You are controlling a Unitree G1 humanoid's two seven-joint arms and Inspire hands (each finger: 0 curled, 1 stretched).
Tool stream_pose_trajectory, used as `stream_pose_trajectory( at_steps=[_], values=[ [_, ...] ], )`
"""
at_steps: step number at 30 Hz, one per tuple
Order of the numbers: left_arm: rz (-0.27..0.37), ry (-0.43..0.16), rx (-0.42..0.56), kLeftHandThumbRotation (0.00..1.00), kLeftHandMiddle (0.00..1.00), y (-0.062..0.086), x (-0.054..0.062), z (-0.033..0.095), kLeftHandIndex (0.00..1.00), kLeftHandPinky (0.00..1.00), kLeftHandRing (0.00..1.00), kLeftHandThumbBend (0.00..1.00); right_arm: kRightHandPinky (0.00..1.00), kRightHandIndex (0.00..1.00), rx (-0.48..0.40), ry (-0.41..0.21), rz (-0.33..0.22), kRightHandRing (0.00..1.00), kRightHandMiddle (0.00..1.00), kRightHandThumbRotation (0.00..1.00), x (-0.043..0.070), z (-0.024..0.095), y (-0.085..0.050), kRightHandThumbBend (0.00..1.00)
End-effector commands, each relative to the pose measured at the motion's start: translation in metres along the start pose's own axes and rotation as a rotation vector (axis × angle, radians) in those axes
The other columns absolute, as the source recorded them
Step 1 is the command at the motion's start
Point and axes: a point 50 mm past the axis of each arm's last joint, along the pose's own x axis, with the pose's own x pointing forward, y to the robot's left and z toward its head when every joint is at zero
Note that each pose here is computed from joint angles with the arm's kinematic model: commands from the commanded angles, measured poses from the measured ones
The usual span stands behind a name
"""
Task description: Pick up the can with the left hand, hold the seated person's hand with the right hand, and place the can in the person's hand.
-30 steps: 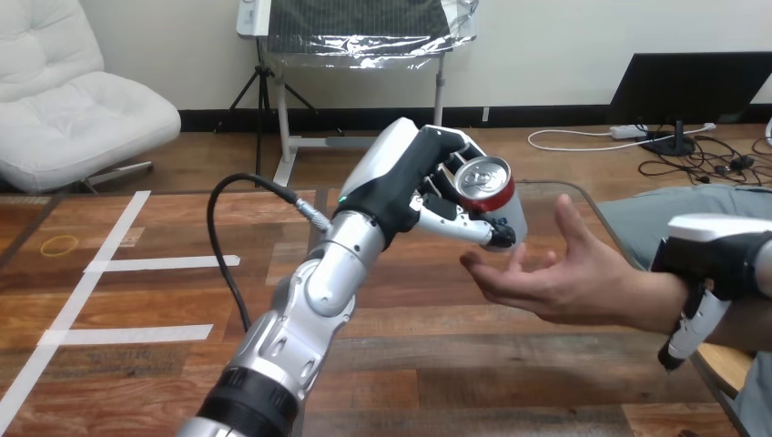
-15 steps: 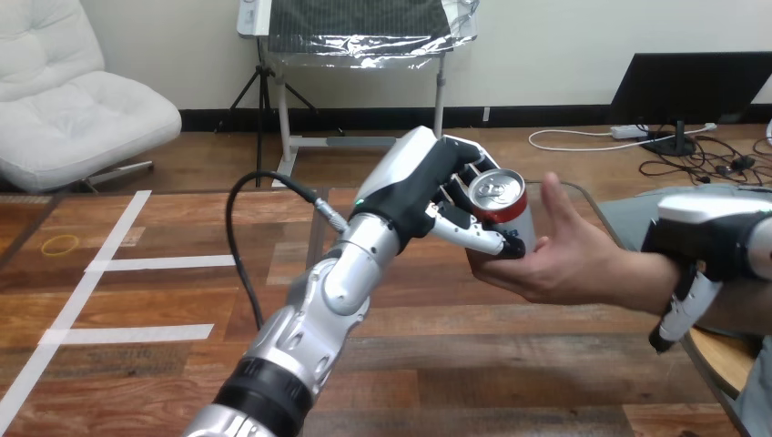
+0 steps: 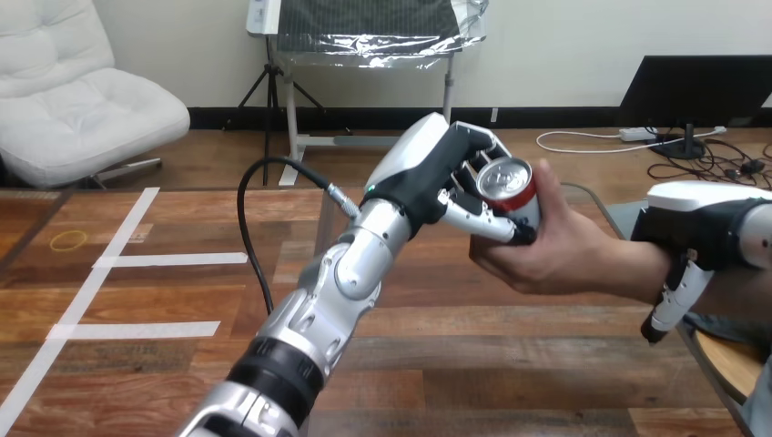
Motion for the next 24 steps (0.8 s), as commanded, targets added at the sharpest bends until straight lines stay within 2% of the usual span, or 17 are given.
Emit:
stream_pose_trajectory(
  at_steps=[1, 24],
  values=[
    [0.012, -0.251, 0.044, 0.00, 0.48, 0.007, 0.031, 0.080, 0.45, 0.38, 0.43, 0.67, 0.20, 0.39, -0.093, 0.016, -0.302, 0.28, 0.38, 0.00, -0.047, 0.013, -0.087, 0.73],
    [-0.032, -0.259, 0.028, 0.00, 0.46, -0.010, 0.036, 0.095, 0.44, 0.36, 0.41, 0.64, 0.21, 0.39, -0.093, 0.022, -0.300, 0.30, 0.40, 0.00, -0.047, 0.011, -0.084, 0.73]
  ],
)
